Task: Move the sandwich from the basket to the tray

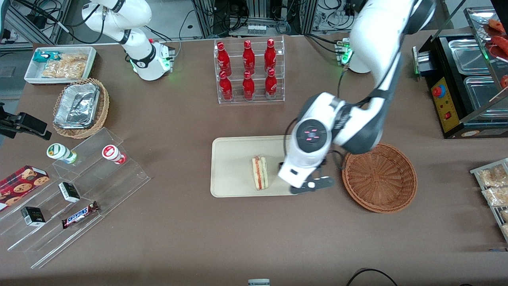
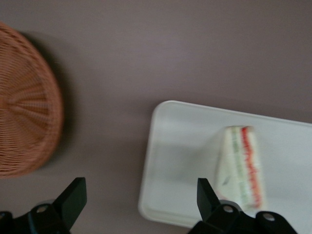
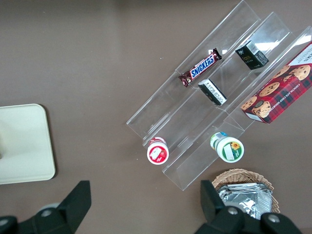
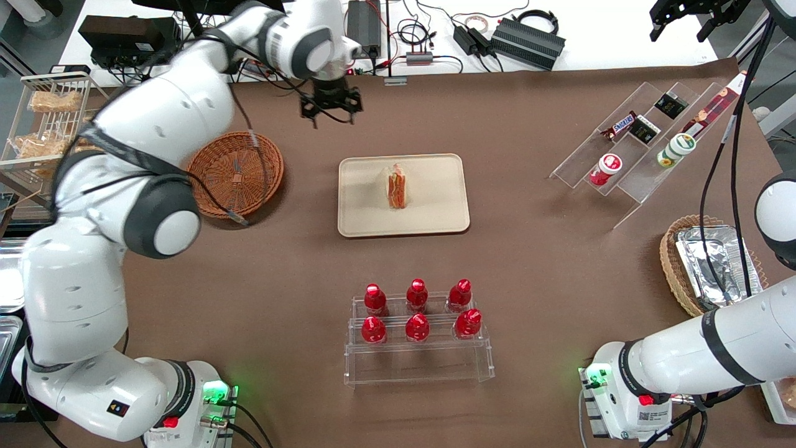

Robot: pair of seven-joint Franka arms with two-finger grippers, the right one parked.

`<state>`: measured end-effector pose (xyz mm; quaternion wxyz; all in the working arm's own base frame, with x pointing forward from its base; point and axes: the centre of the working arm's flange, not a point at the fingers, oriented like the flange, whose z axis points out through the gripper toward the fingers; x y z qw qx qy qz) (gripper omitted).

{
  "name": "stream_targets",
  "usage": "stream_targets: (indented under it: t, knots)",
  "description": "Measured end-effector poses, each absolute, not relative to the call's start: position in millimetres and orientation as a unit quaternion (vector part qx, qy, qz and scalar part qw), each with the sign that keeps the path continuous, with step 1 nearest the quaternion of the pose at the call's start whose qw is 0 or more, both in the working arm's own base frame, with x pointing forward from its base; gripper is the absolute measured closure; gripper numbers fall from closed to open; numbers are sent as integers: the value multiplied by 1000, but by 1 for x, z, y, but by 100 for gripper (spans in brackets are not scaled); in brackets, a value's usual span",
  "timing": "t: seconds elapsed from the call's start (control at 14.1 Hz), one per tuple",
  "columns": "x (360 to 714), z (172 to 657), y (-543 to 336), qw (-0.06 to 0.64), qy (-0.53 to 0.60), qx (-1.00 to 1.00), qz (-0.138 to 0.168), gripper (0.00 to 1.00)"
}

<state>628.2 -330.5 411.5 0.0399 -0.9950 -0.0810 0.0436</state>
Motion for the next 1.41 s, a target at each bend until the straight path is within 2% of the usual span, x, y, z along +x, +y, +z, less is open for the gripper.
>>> stream_targets:
  t: [0.35, 0.78, 1.13, 1.41]
  knots:
    - [599, 487, -175, 59, -59, -992, 91, 0]
    - [561, 569, -66, 53, -34, -990, 129, 0]
    - [535, 609, -59, 54, -37, -990, 124, 0]
    - [533, 624, -65, 53, -32, -992, 110, 0]
